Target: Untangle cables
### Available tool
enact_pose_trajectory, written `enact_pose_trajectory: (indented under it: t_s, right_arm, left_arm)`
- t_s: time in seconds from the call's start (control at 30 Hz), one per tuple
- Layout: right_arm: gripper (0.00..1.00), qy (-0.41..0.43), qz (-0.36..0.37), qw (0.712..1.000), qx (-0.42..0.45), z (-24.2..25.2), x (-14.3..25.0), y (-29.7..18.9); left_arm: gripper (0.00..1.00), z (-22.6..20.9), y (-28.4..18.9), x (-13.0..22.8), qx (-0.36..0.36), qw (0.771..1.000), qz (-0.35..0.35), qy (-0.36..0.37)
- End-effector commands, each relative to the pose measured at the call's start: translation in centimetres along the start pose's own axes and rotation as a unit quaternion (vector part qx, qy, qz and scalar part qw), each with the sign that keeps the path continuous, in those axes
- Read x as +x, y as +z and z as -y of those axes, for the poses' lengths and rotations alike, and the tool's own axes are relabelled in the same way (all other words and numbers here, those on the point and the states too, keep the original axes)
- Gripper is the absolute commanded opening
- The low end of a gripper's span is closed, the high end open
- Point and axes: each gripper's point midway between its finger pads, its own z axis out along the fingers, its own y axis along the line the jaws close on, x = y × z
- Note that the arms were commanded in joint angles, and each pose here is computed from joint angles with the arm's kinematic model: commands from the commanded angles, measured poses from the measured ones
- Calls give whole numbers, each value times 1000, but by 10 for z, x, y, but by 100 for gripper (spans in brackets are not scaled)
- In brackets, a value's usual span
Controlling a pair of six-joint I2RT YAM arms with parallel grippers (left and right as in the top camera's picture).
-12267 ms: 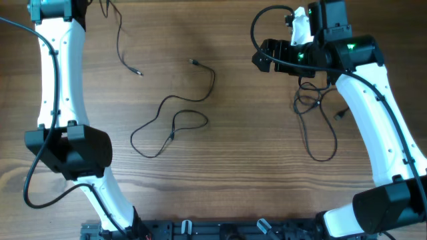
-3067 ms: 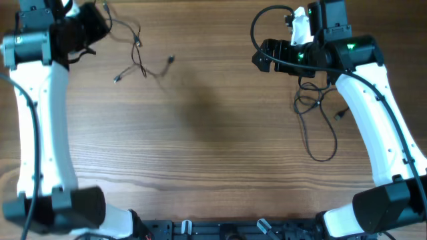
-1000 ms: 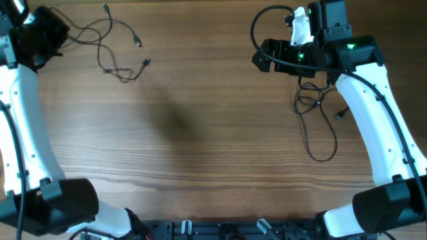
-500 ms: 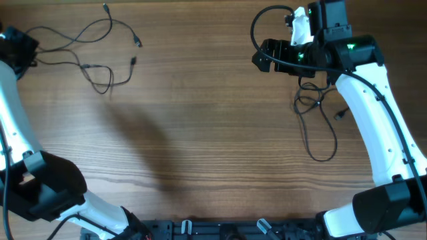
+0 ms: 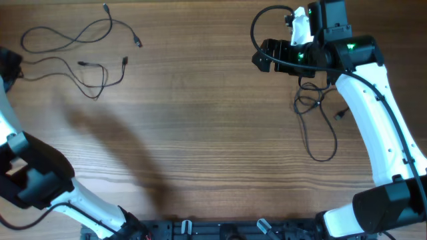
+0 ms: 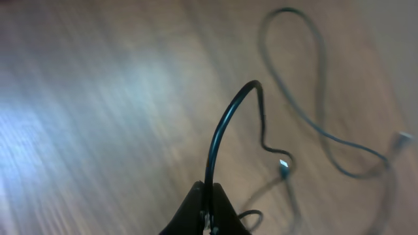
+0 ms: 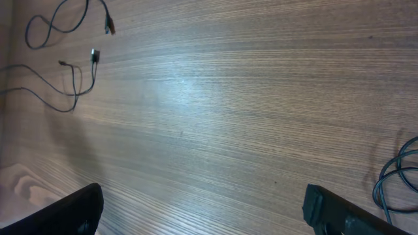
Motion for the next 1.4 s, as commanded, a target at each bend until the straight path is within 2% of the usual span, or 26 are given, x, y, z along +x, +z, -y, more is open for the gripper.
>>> enact_pose_trajectory:
  t_s: [0.0, 0.23, 0.47, 0.5, 0.53, 0.67, 0.77, 0.97, 1.03, 1.07, 1.37]
  right_arm:
    - [100, 2, 0, 1000, 3, 1, -1, 1]
    - [100, 2, 0, 1000, 3, 1, -1, 1]
    - [100, 2, 0, 1000, 3, 1, -1, 1]
    - [100, 2, 0, 1000, 3, 1, -1, 1]
    - [100, 2, 0, 1000, 3, 1, -1, 1]
    - [100, 2, 0, 1000, 3, 1, -1, 1]
    - [100, 2, 0, 1000, 3, 1, -1, 1]
    - [100, 2, 0, 1000, 3, 1, -1, 1]
    - [100, 2, 0, 1000, 3, 1, -1, 1]
    - [100, 2, 0, 1000, 3, 1, -1, 1]
    - [100, 2, 0, 1000, 3, 1, -1, 1]
  left_arm:
    - [4, -29, 20, -14, -63, 998, 25, -11]
    - [4, -28, 30, -34, -53, 996, 55, 42]
    - [8, -23, 36, -42, -44, 996, 72, 39]
    - [15, -23, 39, -41, -45, 996, 70, 39]
    - [26, -23, 42, -40, -47, 996, 68, 40]
    - [36, -26, 56, -33, -53, 996, 54, 41]
    - [61, -28, 62, -30, -56, 996, 49, 41]
    - [62, -28, 61, -30, -56, 996, 48, 41]
    - [53, -29, 61, -26, -59, 996, 42, 43]
    - [52, -29, 61, -24, -61, 996, 38, 44]
    - [56, -32, 58, -6, -74, 995, 4, 60]
